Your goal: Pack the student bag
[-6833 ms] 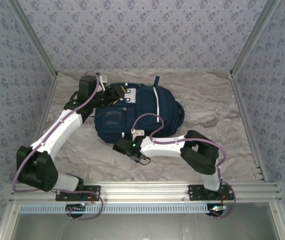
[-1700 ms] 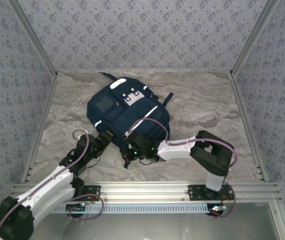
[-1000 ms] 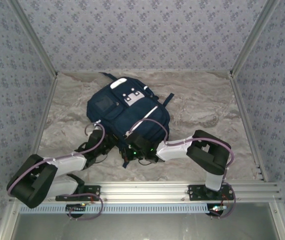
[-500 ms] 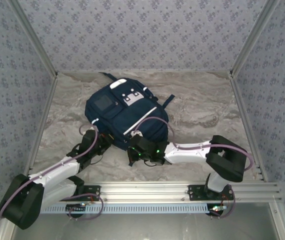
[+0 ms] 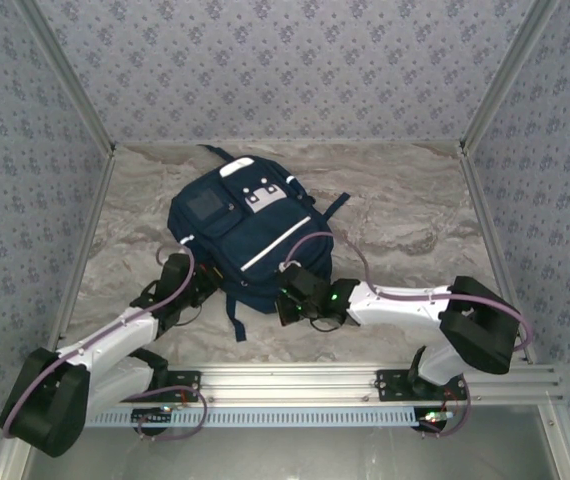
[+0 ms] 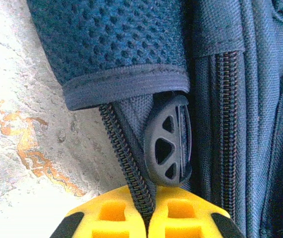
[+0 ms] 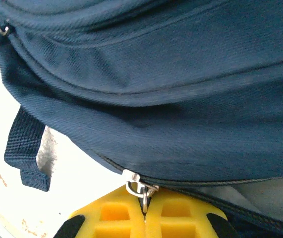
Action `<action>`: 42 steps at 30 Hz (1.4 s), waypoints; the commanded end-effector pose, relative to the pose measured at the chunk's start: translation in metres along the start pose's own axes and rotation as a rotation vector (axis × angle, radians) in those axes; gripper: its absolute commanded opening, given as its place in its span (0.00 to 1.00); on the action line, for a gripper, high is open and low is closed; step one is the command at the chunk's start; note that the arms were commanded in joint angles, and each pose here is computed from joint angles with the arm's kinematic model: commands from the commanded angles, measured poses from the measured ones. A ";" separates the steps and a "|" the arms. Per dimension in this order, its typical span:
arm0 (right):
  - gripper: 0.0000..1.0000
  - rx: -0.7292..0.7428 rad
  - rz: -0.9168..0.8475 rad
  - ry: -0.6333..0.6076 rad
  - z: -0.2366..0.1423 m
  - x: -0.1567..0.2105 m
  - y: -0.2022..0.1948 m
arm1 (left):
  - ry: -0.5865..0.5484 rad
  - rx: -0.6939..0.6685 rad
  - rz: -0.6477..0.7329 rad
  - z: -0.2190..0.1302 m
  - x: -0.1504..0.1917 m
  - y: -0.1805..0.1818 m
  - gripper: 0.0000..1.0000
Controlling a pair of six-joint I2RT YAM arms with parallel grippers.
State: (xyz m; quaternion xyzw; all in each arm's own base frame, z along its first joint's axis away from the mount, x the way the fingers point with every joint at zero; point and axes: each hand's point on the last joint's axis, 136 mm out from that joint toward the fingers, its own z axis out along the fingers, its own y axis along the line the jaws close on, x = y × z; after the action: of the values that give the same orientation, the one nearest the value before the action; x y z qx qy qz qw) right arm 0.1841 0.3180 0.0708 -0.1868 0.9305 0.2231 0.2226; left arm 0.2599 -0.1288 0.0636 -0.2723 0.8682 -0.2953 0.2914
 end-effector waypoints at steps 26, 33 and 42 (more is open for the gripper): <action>0.00 -0.122 -0.127 -0.060 -0.009 -0.032 0.039 | 0.061 -0.077 0.054 0.051 -0.096 -0.100 0.00; 0.00 -0.194 -0.100 -0.054 0.022 -0.042 0.068 | 0.010 -0.061 0.065 -0.007 -0.083 -0.080 0.44; 0.00 -0.269 -0.004 -0.098 0.032 -0.063 0.080 | 0.117 0.018 -0.093 -0.021 -0.009 -0.060 0.69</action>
State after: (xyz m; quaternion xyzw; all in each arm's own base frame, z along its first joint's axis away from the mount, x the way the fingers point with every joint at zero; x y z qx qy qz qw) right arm 0.2007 0.3951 0.0811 -0.2266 0.8960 0.3072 0.2267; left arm 0.2793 -0.1407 0.1173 -0.2793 0.8790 -0.3007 0.2428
